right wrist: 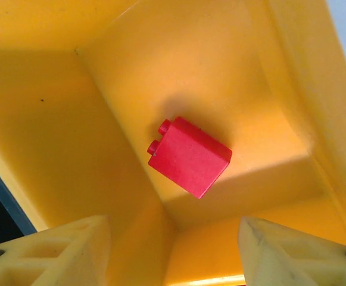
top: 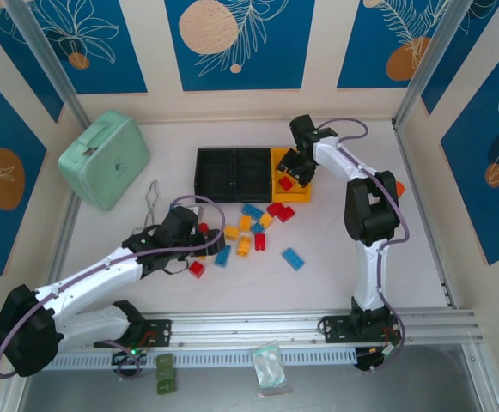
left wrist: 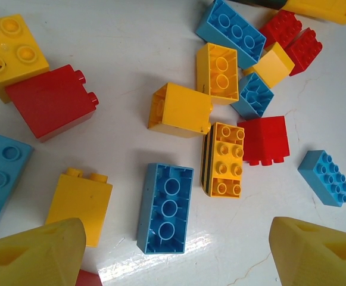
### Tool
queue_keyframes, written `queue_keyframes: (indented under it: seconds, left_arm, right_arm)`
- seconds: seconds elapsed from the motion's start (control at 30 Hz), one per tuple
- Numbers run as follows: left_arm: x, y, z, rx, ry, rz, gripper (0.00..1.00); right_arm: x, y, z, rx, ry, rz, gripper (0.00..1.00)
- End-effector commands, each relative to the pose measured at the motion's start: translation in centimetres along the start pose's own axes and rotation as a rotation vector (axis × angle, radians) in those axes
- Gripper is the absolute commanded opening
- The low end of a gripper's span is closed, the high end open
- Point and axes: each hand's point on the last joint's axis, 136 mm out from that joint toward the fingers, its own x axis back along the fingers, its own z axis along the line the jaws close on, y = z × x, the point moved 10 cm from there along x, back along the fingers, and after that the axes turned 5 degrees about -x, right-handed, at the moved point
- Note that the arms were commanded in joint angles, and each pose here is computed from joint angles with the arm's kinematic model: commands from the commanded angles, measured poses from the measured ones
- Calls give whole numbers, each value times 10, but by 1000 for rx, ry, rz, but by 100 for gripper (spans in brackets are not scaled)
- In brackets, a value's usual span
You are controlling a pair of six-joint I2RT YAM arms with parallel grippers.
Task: Sort the legos into containers by color
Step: Place the lego in the container, then pick up the lego from the bottom-center of the table.
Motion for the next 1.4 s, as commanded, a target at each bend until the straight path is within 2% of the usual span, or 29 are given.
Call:
queue_keyframes:
  seconds: [0.0, 0.17, 0.47, 0.63, 0.73, 0.97, 1.17, 1.37]
  left_arm:
    - [2, 1, -1, 0, 18, -4, 80]
    - [6, 3, 0, 0, 57, 8, 80]
    - [9, 9, -10, -38, 43, 91, 78]
    - [11, 14, -22, -101, -14, 171, 77]
    - [13, 15, -30, -136, -83, 219, 77]
    - [11, 5, -39, -155, -201, 291, 77]
    - [3, -6, -37, -139, -189, 297, 77]
    - [-2, -12, -35, -122, -176, 300, 77]
  right_arm:
    - [31, -8, 8, 30, 61, -15, 59]
    - [63, -31, 1, 106, 117, -50, 58]
    - [99, -90, -43, 283, 183, -39, 58]
    - [104, -122, -77, 390, 195, -10, 64]
    - [99, -141, -98, 449, 198, 4, 69]
    - [66, -172, -132, 511, 160, 73, 72]
    - [30, -185, -144, 512, 105, 135, 72]
    - [15, -200, -137, 565, 49, 189, 71]
